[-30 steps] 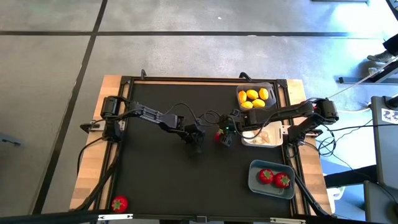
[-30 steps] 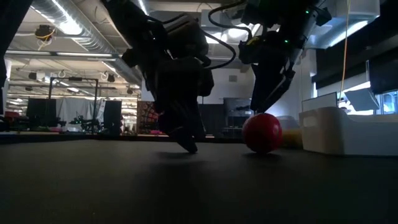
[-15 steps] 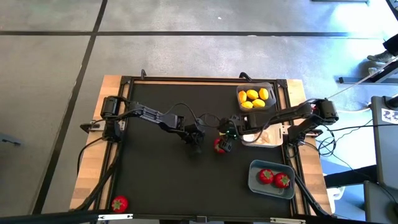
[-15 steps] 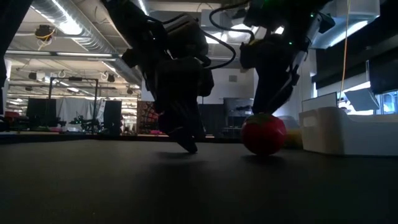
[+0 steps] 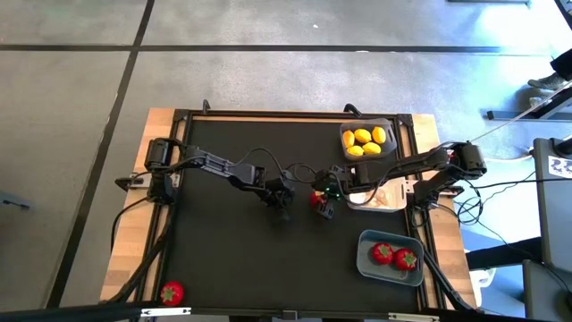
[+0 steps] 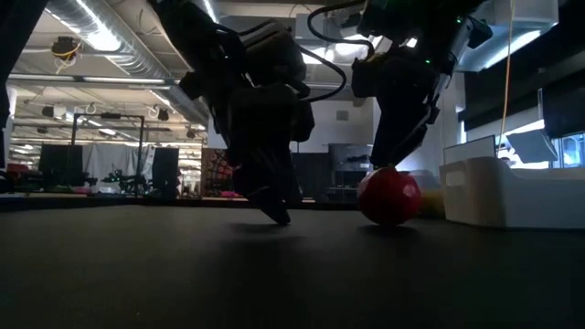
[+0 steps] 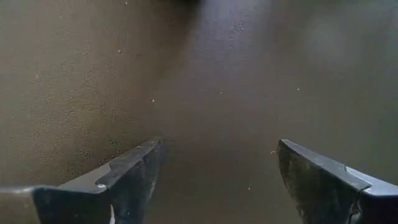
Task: Sort produce into baskets
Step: Put the tomato into the the blue bin
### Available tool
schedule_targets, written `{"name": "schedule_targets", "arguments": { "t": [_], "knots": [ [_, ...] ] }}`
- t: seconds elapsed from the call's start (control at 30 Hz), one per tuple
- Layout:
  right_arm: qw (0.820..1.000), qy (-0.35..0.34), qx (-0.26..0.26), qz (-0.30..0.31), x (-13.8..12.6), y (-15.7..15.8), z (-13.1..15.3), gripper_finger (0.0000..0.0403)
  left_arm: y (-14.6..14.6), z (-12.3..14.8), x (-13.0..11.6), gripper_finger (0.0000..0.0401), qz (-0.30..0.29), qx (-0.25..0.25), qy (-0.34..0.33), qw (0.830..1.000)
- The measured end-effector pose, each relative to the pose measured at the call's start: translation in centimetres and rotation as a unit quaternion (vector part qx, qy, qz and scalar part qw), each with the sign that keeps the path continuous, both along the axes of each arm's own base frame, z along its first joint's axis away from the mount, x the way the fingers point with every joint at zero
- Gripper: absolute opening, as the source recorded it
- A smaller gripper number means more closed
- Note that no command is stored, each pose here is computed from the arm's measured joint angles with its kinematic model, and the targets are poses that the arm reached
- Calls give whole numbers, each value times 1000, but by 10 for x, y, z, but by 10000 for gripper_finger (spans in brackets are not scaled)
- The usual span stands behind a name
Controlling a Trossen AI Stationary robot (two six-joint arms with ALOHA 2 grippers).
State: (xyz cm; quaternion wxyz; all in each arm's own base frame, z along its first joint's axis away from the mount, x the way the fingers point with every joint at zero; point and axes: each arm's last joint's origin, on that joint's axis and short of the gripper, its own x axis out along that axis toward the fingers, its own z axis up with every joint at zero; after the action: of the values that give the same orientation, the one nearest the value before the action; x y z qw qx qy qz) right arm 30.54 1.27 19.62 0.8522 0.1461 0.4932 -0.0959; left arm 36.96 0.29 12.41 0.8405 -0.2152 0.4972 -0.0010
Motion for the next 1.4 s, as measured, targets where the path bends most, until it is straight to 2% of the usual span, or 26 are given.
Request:
{"name": "schedule_targets", "arguments": {
  "t": [0.4, 0.9, 1.2, 1.4],
  "knots": [
    [1000, 11, -8, -4, 0, -1, -4, 363, 0, 0, 0, 317, -1, 1, -1, 1000],
    [1000, 29, 6, 5, 1, 1, -12, 363, 0, 0, 0, 317, -3, 2, -3, 1000],
    [998, 69, 9, 11, 9, 1, -39, 362, 0, 0, 0, 317, -3, 1, -3, 1000],
    [998, 68, 8, 17, 9, 2, -38, 320, 0, 0, 1, 317, -3, 2, -4, 1000]
  ]
}}
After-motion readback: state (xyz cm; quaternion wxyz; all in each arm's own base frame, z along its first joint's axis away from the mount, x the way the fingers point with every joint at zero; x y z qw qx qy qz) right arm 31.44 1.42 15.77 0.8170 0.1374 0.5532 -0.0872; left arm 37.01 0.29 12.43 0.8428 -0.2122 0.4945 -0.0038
